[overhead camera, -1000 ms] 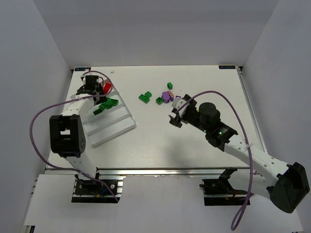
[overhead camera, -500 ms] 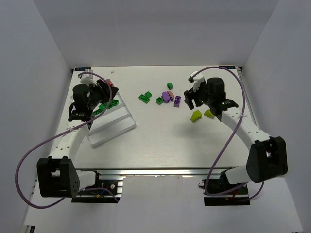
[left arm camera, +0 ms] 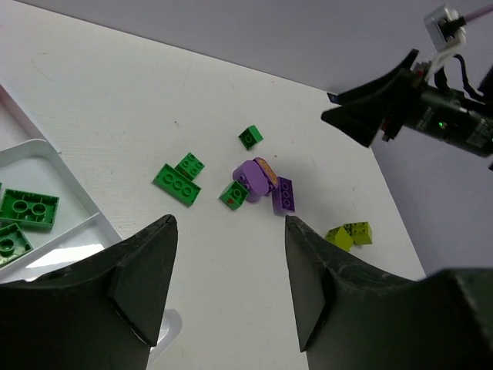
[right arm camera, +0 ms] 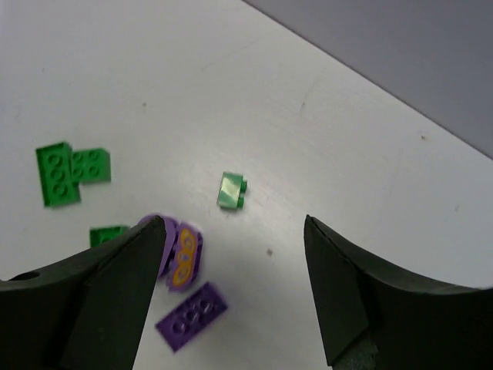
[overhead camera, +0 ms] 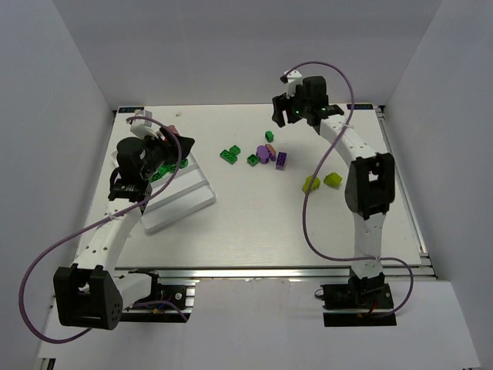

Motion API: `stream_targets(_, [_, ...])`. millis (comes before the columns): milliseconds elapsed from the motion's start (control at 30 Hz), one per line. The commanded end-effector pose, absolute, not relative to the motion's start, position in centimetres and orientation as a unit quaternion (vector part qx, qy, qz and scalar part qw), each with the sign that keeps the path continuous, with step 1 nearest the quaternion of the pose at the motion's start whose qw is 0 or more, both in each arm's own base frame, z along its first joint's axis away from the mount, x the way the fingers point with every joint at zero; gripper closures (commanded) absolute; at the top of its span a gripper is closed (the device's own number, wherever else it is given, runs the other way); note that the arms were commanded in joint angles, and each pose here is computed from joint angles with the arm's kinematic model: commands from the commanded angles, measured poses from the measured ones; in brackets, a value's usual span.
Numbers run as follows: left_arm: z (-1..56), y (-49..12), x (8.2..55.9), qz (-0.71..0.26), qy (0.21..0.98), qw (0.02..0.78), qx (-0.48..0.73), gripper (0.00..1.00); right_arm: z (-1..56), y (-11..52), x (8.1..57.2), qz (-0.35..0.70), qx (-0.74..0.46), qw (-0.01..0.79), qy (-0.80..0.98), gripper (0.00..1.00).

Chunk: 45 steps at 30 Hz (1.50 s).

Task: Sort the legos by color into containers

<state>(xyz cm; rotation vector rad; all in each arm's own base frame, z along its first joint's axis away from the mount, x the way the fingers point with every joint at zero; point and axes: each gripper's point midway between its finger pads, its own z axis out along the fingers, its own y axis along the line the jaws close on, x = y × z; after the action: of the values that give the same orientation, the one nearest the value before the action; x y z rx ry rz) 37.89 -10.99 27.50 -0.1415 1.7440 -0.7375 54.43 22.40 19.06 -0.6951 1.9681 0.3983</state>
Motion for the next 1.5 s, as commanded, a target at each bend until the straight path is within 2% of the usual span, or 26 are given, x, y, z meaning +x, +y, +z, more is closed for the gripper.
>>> stream_targets(0, [27.6, -10.2, 37.8, -0.294, 0.747, 0.593, -0.064, 0.32, 16.6, 23.9, 56.5, 0.179, -0.276, 0.457, 0.826, 0.23])
stream_targets(33, [27.6, -10.3, 37.8, -0.294, 0.747, 0.593, -0.063, 0.32, 17.9, 24.4, 57.7, 0.18, -0.276, 0.476, 0.816, 0.24])
stream_targets(267, [27.9, -10.3, 37.8, -0.296, 0.744, 0.595, -0.06, 0.31, 14.3, 26.1, 61.0, 0.191, -0.259, 0.485, 0.813, 0.29])
stream_targets(567, [28.0, -11.0, 37.6, -0.317, 0.742, 0.589, -0.054, 0.31, 8.7, 26.6, 61.6, 0.175, -0.256, 0.456, 0.834, 0.31])
stream_targets(1000, [27.9, -11.2, 37.6, -0.321, 0.742, 0.586, -0.054, 0.3, 6.6, 26.7, 61.9, 0.173, -0.254, 0.444, 0.842, 0.4])
stream_targets(1100, [27.9, -11.3, 37.6, -0.322, 0.742, 0.585, -0.053, 0.3, 6.5, 26.8, 61.8, 0.178, -0.256, 0.444, 0.84, 0.45])
stream_targets(1200, [27.8, -11.6, 37.6, -0.332, 0.741, 0.582, -0.048, 0.3, 6.4, 27.1, 61.7, 0.182, -0.264, 0.443, 0.837, 0.54])
stream_targets(1300, [27.4, -12.8, 37.3, -0.364, 0.738, 0.567, -0.039, 0.25, 6.8, 27.4, 61.3, 0.19, -0.276, 0.443, 0.832, 0.61])
stream_targets(1400, [26.5, -14.5, 37.2, -0.403, 0.743, 0.534, -0.023, 0.24, 8.1, 27.6, 60.6, 0.201, -0.29, 0.452, 0.819, 0.7])
stream_targets(1467, [25.8, -15.8, 37.2, -0.425, 0.745, 0.513, -0.011, 0.24, 11.2, 27.6, 60.3, 0.214, -0.3, 0.475, 0.799, 0.76])
